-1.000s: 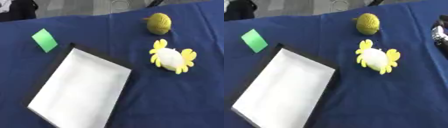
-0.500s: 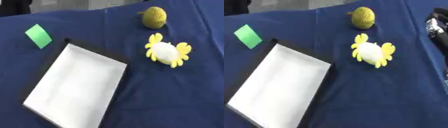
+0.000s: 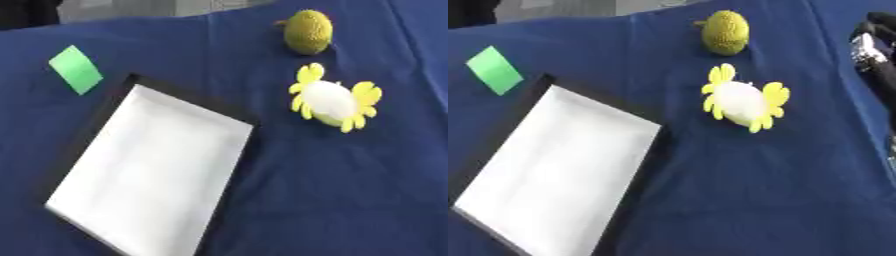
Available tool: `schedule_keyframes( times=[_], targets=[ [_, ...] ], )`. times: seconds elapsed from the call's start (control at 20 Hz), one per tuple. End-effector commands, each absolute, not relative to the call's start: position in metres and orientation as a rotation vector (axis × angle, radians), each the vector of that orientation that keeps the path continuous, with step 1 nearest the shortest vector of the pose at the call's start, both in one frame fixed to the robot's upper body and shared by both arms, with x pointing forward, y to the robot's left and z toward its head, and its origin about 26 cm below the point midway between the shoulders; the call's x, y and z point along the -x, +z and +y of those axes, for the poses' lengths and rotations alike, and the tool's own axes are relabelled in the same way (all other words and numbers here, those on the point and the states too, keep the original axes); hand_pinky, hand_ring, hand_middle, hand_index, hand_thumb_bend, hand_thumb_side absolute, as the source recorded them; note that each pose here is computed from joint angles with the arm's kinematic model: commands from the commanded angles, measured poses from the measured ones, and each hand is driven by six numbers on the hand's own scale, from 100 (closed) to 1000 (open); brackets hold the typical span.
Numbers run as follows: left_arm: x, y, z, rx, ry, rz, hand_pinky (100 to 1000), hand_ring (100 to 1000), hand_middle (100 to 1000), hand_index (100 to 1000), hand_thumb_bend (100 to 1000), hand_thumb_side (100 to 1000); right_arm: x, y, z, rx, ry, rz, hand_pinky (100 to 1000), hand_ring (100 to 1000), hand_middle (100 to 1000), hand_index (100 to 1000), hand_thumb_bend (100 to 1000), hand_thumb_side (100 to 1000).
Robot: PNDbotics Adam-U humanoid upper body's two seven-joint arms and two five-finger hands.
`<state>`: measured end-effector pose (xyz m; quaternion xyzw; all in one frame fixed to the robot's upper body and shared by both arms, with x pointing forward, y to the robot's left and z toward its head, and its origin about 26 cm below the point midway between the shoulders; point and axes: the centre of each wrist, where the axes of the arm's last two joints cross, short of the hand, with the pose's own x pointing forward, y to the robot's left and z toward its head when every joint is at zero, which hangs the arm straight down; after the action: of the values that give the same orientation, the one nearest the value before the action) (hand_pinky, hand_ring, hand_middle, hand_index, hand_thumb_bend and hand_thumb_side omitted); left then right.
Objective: Pick up objects on the table and place them in the box.
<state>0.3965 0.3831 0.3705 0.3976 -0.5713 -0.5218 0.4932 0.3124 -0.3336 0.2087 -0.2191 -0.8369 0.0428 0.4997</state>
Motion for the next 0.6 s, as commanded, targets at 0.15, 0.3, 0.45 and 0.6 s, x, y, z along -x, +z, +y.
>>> schedule_keyframes(
  times=[0.15, 0.3, 0.45, 0.6],
  targets=[
    [-0.392, 0.382, 0.370, -0.959, -1.252, -1.310, 936, 913, 850, 918, 573, 566, -0.311, 0.217, -0.337, 0.560, 0.132, -2.039, 921, 971, 927, 843, 100, 534],
    [-0.399, 0.378, 0.360, -0.972, -1.233, -1.243, 946, 917, 857, 921, 595, 582, -0.311, 0.217, -0.336, 0.559, 0.133, -2.038, 921, 971, 927, 843, 100, 534],
    [-0.407, 0.374, 0.356, -1.006, -1.199, -1.176, 945, 914, 853, 917, 606, 587, -0.312, 0.217, -0.336, 0.557, 0.135, -2.037, 921, 971, 927, 843, 100, 535],
    [-0.415, 0.369, 0.353, -1.028, -1.186, -1.131, 941, 911, 851, 912, 602, 589, -0.312, 0.217, -0.336, 0.556, 0.136, -2.036, 921, 971, 927, 843, 100, 536]
  ],
)
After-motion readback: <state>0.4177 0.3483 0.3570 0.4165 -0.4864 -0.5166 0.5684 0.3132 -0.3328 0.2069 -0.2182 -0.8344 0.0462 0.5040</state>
